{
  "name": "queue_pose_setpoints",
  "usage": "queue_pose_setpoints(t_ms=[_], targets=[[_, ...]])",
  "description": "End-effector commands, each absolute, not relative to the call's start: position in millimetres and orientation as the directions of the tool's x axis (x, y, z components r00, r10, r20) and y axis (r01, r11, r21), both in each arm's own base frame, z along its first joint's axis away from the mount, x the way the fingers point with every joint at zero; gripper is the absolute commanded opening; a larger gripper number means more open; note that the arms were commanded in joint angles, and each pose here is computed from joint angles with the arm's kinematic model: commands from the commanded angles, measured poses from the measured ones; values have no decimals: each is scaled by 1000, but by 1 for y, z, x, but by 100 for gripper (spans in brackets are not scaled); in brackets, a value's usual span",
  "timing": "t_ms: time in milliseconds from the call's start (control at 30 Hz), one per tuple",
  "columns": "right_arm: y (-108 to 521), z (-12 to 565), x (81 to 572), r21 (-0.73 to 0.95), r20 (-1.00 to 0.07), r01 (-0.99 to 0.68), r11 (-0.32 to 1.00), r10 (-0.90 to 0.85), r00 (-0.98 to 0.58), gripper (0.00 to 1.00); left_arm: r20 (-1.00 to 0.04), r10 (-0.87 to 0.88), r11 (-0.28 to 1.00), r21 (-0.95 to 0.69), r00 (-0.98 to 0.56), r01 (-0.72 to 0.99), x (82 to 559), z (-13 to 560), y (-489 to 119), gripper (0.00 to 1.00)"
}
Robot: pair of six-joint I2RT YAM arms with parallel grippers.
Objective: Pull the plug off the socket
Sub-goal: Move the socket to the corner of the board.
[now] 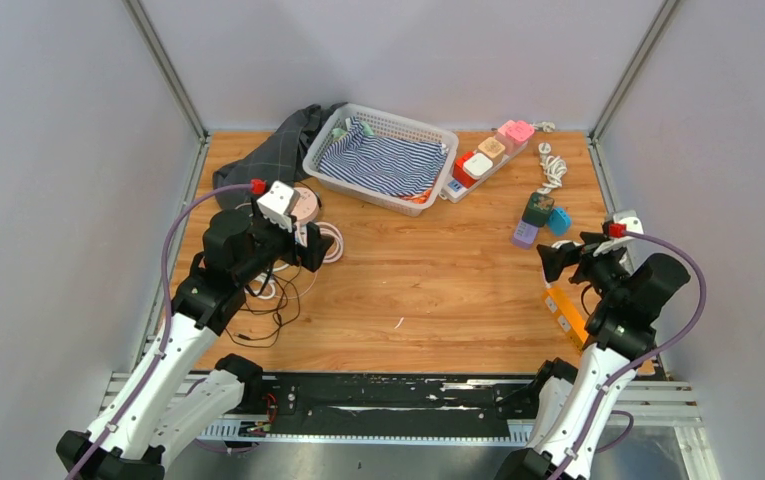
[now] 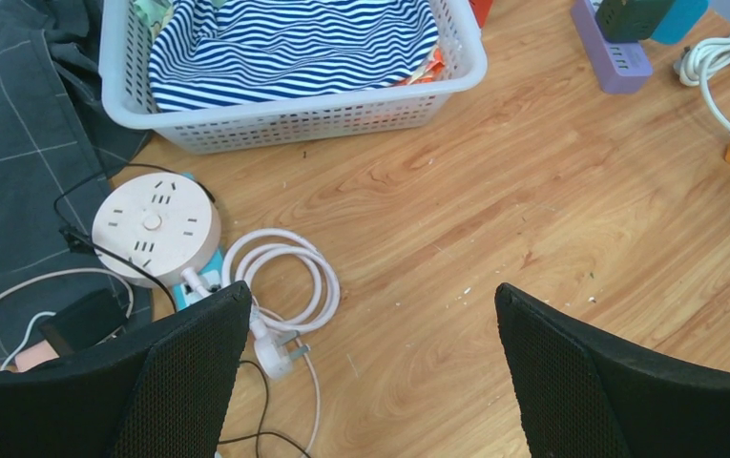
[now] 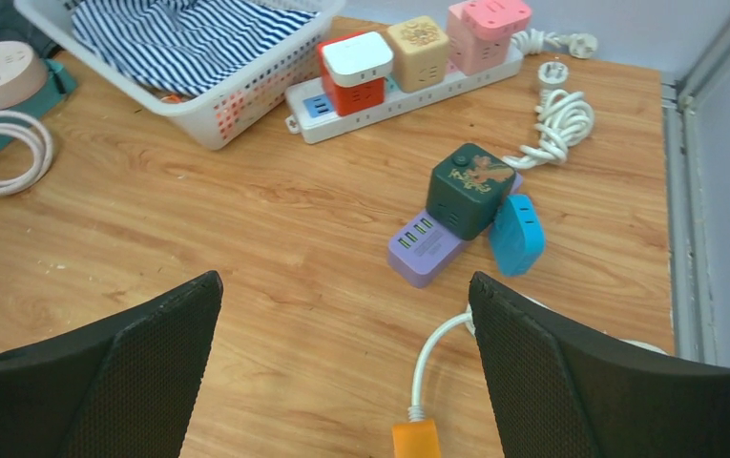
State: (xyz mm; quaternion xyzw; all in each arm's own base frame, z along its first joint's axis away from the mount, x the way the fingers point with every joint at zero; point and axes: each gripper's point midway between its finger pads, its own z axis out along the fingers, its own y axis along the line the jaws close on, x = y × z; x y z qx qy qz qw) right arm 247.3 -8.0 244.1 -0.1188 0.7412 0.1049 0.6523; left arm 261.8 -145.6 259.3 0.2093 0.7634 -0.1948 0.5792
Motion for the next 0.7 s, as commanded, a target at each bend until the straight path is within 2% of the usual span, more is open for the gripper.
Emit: queue_pose_setpoints(t_ms=[0,433,667], targets=[[14,253,241,-47,-993,-453,890,-93,-79,100,-965,102,822,-56,-243,567,255,258,-148,100],[20,238,243,-52,-993,-520,853,-102,-67,99,-962,105,821,-58,-250,568,257,256,-149,100],[24,229,247,-3,-986,-535,845,-92,-141,96,-959,109,821,-62,-261,567,258,253,-150,100]])
